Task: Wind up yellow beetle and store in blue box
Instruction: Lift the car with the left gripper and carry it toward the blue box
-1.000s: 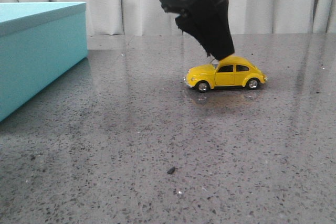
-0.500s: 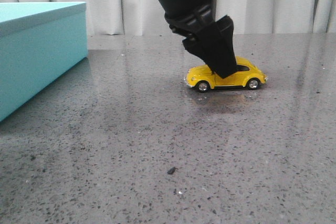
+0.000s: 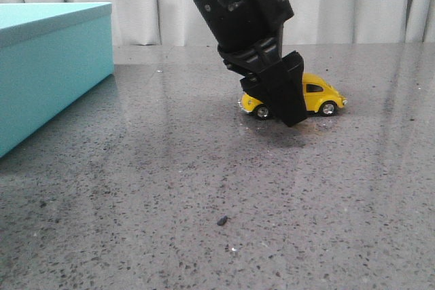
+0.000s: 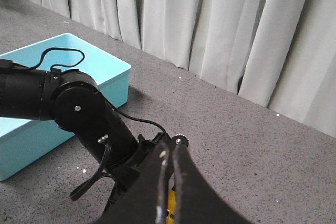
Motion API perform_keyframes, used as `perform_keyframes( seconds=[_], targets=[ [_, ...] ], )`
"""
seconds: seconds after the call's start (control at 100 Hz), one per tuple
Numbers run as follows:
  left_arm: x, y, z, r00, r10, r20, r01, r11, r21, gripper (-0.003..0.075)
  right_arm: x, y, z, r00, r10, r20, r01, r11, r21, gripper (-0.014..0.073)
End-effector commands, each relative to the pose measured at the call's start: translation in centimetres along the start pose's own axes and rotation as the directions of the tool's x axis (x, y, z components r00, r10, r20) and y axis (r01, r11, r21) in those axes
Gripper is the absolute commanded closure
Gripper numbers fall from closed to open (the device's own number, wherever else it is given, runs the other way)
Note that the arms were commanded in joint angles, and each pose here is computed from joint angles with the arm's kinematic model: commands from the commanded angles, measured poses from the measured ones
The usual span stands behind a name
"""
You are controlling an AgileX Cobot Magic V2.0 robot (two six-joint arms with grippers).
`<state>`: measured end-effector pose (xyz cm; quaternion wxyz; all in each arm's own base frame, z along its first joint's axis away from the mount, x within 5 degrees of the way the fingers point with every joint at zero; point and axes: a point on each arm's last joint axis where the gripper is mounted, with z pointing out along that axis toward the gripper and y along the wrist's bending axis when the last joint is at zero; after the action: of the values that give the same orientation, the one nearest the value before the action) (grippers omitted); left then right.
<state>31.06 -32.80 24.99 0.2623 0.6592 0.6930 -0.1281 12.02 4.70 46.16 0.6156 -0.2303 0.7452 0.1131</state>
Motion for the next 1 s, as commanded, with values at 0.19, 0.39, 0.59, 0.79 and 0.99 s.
perform_keyframes(
  seconds=[0.19, 0.39, 0.59, 0.79, 0.99],
  targets=[
    [-2.0, 0.3, -3.3, 0.992, -0.033, 0.123, 0.038, 0.998, -0.043, 0.0357, -1.3, -0.2, -0.5, 0.995, 0.002, 0.096, -0.005, 1.0, 0.031, 0.0641],
    [-1.9, 0.1, -3.3, 0.993, -0.032, 0.111, 0.035, 0.999, -0.026, 0.0542, -1.3, -0.2, -0.5, 0.995, 0.002, 0.096, -0.005, 1.0, 0.031, 0.0641],
    [-3.0, 0.3, -5.3, 0.99, -0.013, 0.142, 0.019, 0.999, -0.039, 0.0582, -1.3, -0.2, -0.5, 0.995, 0.002, 0.096, -0.005, 1.0, 0.031, 0.0641],
    [-4.5, 0.5, -9.3, 0.988, 0.022, 0.155, -0.007, 0.995, -0.097, 0.0582, -1.3, -0.2, -0.5, 0.995, 0.002, 0.096, -0.005, 1.0, 0.031, 0.0641],
    [-3.7, 1.4, -14.0, 0.995, -0.055, 0.087, 0.074, 0.969, -0.235, 0.0582, -1.3, -0.1, -0.5, 0.995, 0.013, 0.103, -0.015, 1.0, 0.023, 0.0641]
  ],
)
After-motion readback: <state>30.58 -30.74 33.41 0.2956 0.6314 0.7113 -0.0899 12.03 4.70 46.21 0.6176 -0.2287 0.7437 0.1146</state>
